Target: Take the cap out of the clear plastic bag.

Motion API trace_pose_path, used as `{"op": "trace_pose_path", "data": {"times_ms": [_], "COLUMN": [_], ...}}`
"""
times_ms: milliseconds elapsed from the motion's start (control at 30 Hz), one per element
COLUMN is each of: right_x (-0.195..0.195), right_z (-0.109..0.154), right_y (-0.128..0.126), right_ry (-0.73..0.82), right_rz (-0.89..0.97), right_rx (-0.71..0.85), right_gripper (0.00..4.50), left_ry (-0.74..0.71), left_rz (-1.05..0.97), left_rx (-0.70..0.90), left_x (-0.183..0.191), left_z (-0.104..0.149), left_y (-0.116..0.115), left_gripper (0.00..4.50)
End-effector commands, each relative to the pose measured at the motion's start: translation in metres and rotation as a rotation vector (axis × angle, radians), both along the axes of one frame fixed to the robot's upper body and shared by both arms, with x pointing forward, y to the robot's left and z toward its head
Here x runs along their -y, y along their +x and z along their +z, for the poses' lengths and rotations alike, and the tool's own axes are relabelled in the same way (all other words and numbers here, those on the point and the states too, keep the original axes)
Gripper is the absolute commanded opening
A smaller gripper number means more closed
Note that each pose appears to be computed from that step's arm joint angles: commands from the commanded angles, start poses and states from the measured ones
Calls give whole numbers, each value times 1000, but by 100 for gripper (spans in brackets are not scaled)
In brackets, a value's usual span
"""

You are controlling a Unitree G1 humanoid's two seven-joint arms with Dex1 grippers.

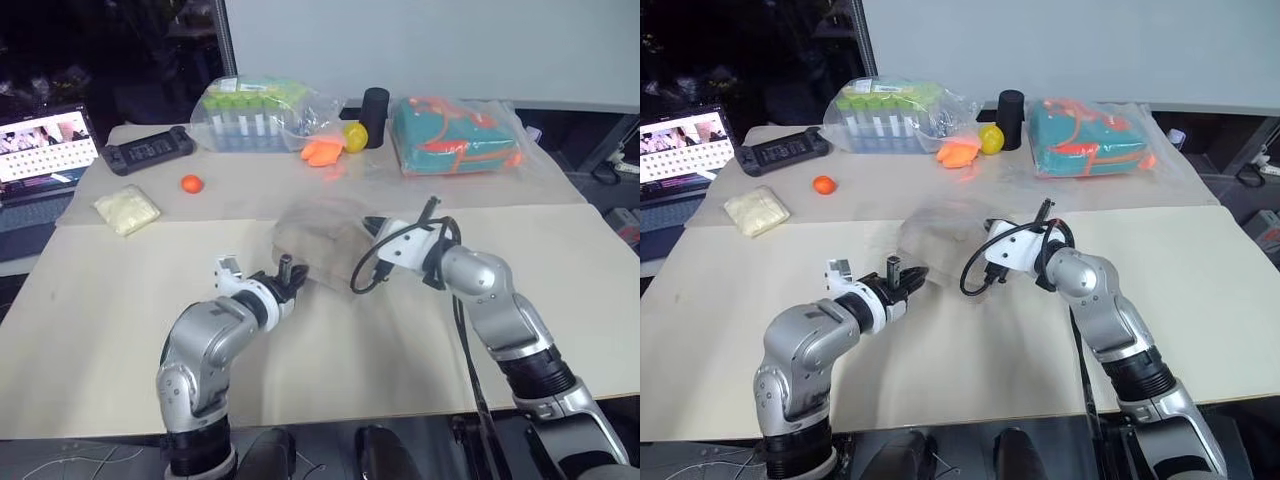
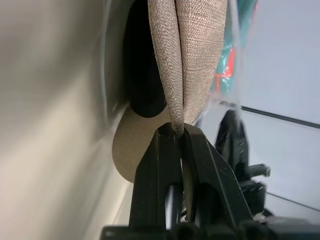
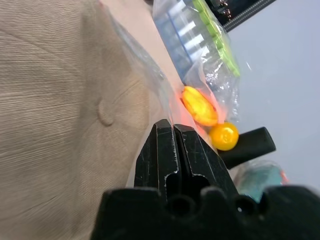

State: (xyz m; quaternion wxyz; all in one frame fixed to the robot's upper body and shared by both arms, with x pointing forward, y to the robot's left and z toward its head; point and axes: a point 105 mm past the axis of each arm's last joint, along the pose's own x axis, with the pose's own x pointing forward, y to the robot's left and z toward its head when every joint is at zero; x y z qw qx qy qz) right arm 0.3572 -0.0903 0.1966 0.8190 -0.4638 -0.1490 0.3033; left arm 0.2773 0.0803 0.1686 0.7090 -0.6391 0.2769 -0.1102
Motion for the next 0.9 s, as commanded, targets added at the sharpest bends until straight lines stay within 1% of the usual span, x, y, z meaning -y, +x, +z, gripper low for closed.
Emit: {"op": "trace_pose_path", "data": {"times_ms": [33, 133, 267, 333, 433, 567, 633, 667, 767, 833, 900], "right_x": [2, 2, 0, -2, -3, -6, -9, -11, -17, -23, -29], "right_z": [18, 16, 13, 13, 13, 11, 9, 7, 6, 5, 5], "right_y": [2, 5, 9, 10, 11, 14, 16, 17, 20, 21, 23], "right_ry": [29, 26, 27, 32, 39, 45, 46, 46, 51, 58, 63], "right_rz": [-7, -8, -4, 4, 12, 25, 37, 46, 64, 84, 104], "right_rx": [56, 51, 46, 45, 43, 36, 31, 27, 24, 21, 17], "right_gripper": [0, 0, 0, 0, 0, 0, 0, 0, 0, 0, 0], "left_ry": [8, 19, -32, -27, 59, 304, 415, 458, 496, 572, 639], "left_rz": [22, 38, -5, -28, -55, -123, -175, -206, -305, -369, -297], "left_rx": [24, 58, 123, 134, 166, 271, 342, 386, 450, 534, 629], "left_x": [-4, -7, 7, 12, 7, -30, -61, -80, -109, -120, -139], "left_z": [3, 9, 28, 29, 18, -10, -17, -15, -7, 16, 43], "left_y": [-15, -27, -41, -51, -66, -79, -81, -81, -89, -92, -83], "left_gripper": [3, 3, 3, 3, 3, 3, 3, 3, 3, 3, 3]}}
